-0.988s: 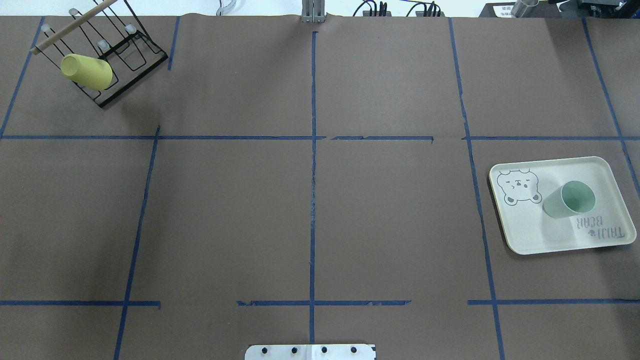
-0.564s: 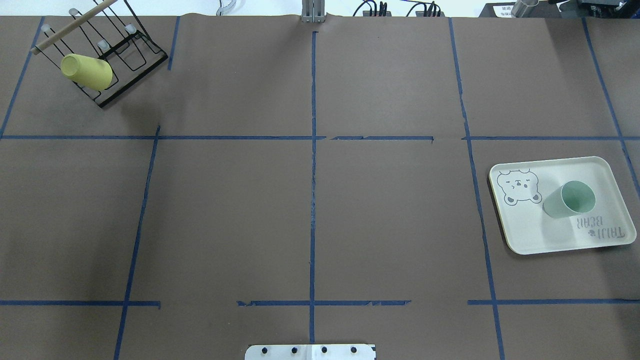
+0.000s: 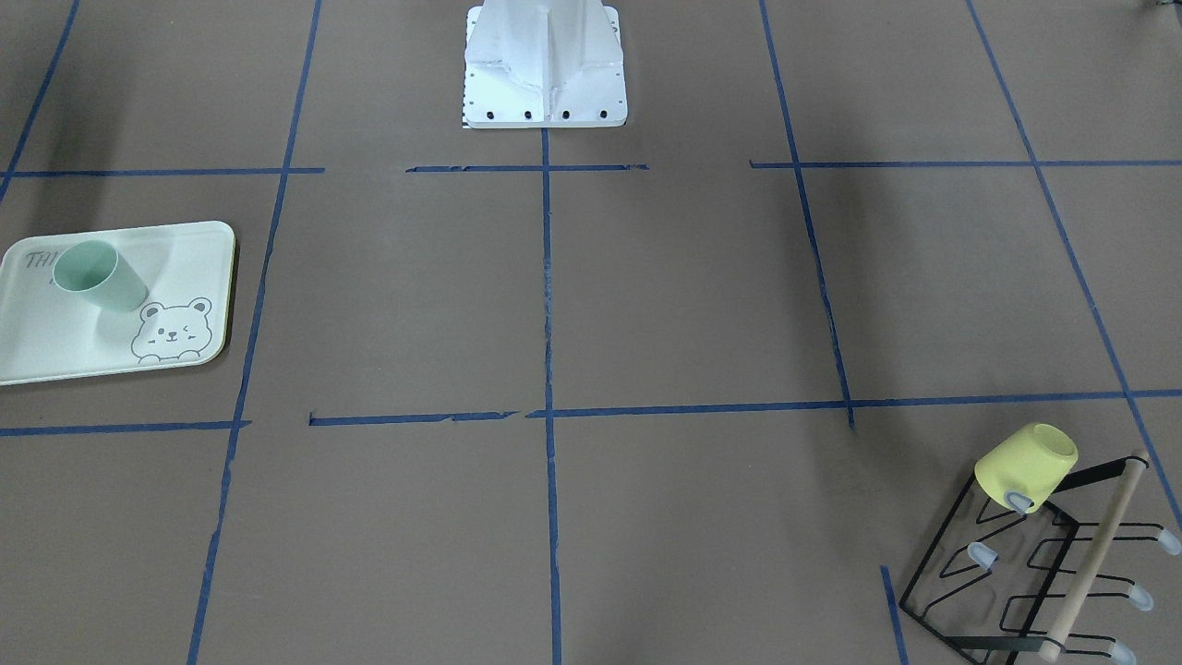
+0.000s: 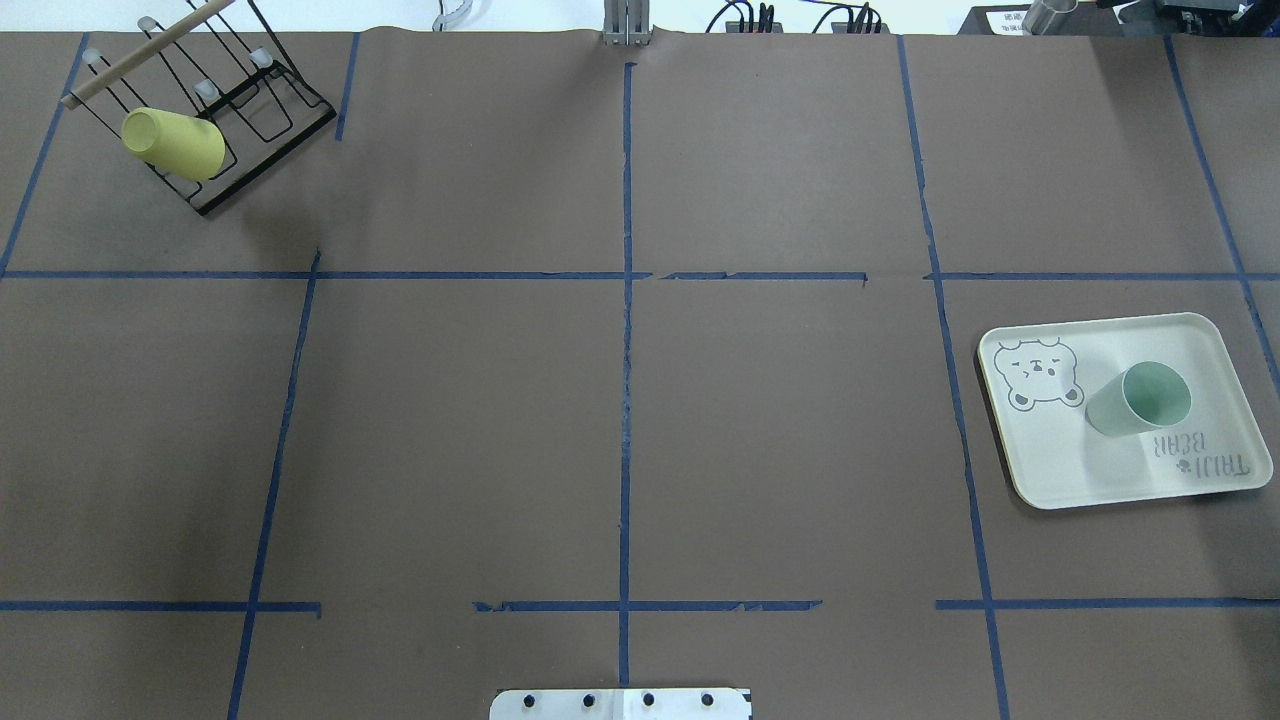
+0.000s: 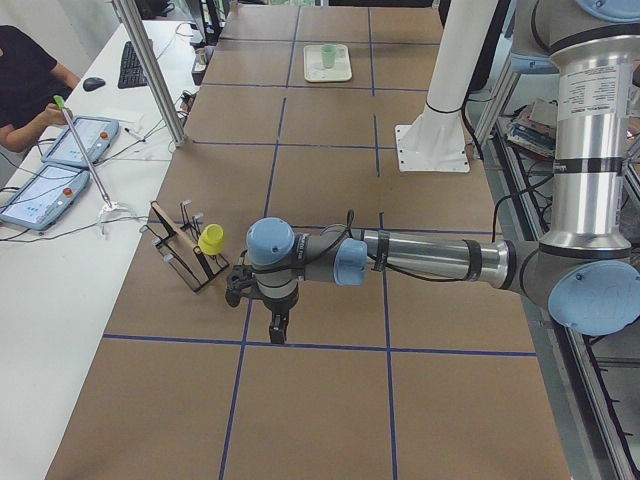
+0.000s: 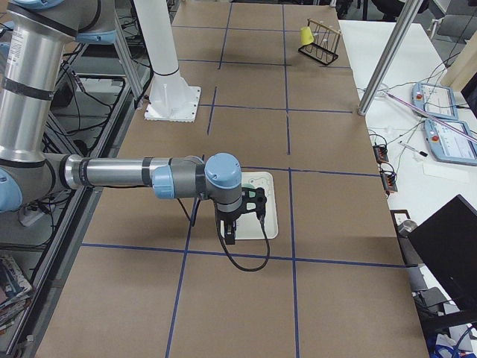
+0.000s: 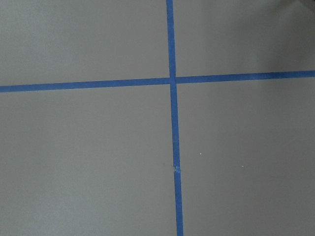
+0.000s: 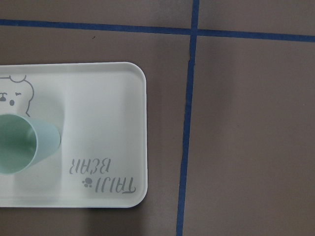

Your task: Left arm grabs green cup and hands to right arm on tray

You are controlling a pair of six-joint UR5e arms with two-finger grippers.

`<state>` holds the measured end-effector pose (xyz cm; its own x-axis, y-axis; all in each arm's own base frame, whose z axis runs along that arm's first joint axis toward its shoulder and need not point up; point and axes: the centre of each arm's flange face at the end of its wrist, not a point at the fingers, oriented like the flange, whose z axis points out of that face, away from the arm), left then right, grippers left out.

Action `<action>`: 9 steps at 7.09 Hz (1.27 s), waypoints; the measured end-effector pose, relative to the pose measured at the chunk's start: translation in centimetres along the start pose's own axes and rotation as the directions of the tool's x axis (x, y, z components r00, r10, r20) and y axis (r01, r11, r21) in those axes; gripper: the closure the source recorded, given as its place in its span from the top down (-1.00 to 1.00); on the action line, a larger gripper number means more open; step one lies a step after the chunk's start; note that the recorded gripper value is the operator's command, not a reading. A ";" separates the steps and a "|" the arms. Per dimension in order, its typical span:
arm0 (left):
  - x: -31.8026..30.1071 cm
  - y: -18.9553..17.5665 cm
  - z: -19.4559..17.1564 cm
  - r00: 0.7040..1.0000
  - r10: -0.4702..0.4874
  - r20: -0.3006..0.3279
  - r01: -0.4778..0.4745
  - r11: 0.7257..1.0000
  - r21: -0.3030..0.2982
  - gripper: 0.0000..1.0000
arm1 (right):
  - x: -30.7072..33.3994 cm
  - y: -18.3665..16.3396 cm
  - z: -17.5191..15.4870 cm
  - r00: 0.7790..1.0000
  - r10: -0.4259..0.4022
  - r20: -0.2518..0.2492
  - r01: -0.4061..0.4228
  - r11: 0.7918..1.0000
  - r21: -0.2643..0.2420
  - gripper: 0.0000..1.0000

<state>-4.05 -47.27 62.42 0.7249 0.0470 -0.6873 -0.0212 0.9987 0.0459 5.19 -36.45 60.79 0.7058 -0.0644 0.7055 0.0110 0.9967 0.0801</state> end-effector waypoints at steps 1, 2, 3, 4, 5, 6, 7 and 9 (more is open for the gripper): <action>0.0 0.0 0.1 1.000 -0.001 -0.001 0.001 1.000 -0.001 1.00 | 0.0 0.0 0.0 1.000 0.000 0.001 0.000 1.000 0.000 1.00; -0.1 0.1 0.1 1.000 -0.002 -0.005 0.002 1.000 -0.002 1.00 | -0.1 0.0 0.0 1.000 0.000 0.002 0.000 1.000 0.000 1.00; 0.0 0.3 0.0 1.000 -0.002 -0.008 0.002 1.000 -0.002 1.00 | 0.0 0.0 0.0 1.000 0.001 0.002 -0.001 1.000 -0.001 1.00; 0.1 0.5 -0.1 1.000 -0.003 -0.009 0.003 1.000 -0.004 1.00 | 0.0 0.0 0.0 1.000 0.001 0.002 -0.001 1.000 -0.002 1.00; 0.0 0.6 -0.1 1.000 0.001 -0.009 -0.001 1.000 -0.005 1.00 | 0.0 0.0 0.1 1.000 0.000 0.002 0.000 1.000 -0.002 1.00; -0.1 0.7 -0.2 1.000 0.018 -0.009 -0.018 1.000 -0.006 1.00 | 0.0 0.1 0.1 1.000 -0.003 0.002 0.003 1.000 -0.002 1.00; -0.4 0.9 -0.3 0.999 0.038 -0.012 -0.038 0.999 -0.009 1.00 | 0.0 0.1 0.0 1.000 -0.005 0.002 0.005 1.000 -0.001 1.00; -0.9 1.3 -0.2 0.999 0.025 -0.027 -0.027 0.999 -0.043 1.00 | 0.0 0.2 0.0 1.000 -0.007 0.002 0.007 1.000 -0.001 1.00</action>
<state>-4.89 -45.99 62.97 0.7053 0.0729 -0.7051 -0.0702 0.9970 0.0329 5.18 -36.29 60.83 0.7040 -0.0712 0.7066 0.0163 0.9963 0.0841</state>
